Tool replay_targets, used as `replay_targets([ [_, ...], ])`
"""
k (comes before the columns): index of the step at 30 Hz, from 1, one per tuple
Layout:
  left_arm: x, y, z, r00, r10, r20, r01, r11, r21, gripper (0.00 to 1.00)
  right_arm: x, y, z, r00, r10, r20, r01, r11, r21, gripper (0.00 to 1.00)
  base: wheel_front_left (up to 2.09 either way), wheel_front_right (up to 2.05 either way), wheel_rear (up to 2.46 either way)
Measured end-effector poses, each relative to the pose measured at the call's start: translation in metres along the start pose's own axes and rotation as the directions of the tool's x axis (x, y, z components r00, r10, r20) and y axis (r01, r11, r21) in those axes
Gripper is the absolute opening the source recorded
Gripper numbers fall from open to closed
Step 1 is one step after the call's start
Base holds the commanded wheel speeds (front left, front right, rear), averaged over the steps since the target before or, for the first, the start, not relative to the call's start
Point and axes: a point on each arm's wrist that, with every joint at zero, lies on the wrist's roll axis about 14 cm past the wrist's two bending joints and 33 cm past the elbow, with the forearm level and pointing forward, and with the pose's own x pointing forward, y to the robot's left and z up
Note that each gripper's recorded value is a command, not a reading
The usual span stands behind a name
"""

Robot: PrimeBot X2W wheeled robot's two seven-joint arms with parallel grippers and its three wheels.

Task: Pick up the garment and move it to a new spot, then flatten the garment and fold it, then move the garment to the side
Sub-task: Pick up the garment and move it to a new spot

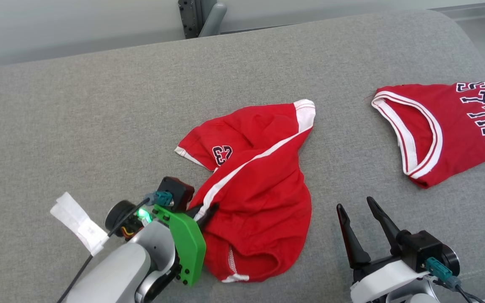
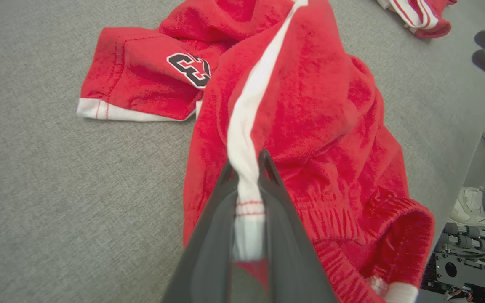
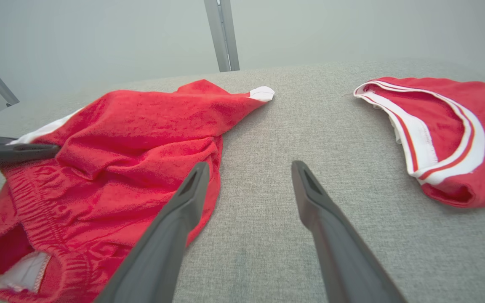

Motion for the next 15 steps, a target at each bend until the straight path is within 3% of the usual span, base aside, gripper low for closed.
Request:
replay_targets([
  [4,-0.004,0.01,-0.034,0.997,0.036,-0.064,-0.038,0.999,-0.038,0.0,0.001,0.0,-0.001,1.0,0.002,-0.004,-0.002,1.0,0.0,1.0,0.0,0.0,0.0],
  [5,-0.005,0.012,-0.034,0.998,0.046,-0.05,-0.048,0.998,-0.051,0.42,0.001,0.0,-0.001,1.0,0.002,-0.003,-0.002,1.0,0.0,1.0,0.0,0.0,0.0],
  [6,-0.005,0.012,-0.032,0.998,0.054,-0.028,-0.056,0.996,-0.074,0.95,0.0,0.0,-0.001,1.0,0.002,-0.003,-0.002,1.0,-0.001,1.0,0.0,0.0,0.0],
  [7,-0.006,0.011,-0.031,0.998,0.059,-0.005,-0.059,0.993,-0.101,1.0,0.0,0.0,-0.001,1.0,0.002,-0.002,-0.002,1.0,-0.001,1.0,0.0,0.0,0.0],
  [10,-0.013,0.014,-0.012,0.986,0.114,0.124,-0.088,0.977,-0.195,1.0,-0.003,0.002,0.002,1.0,0.005,0.007,-0.005,1.0,-0.002,1.0,0.0,0.0,0.0],
  [15,-0.045,0.03,0.008,0.905,0.285,0.315,-0.179,0.929,-0.325,1.0,-0.011,-0.003,0.012,0.999,-0.013,0.04,0.013,1.0,-0.005,1.0,0.0,0.0,0.0],
])
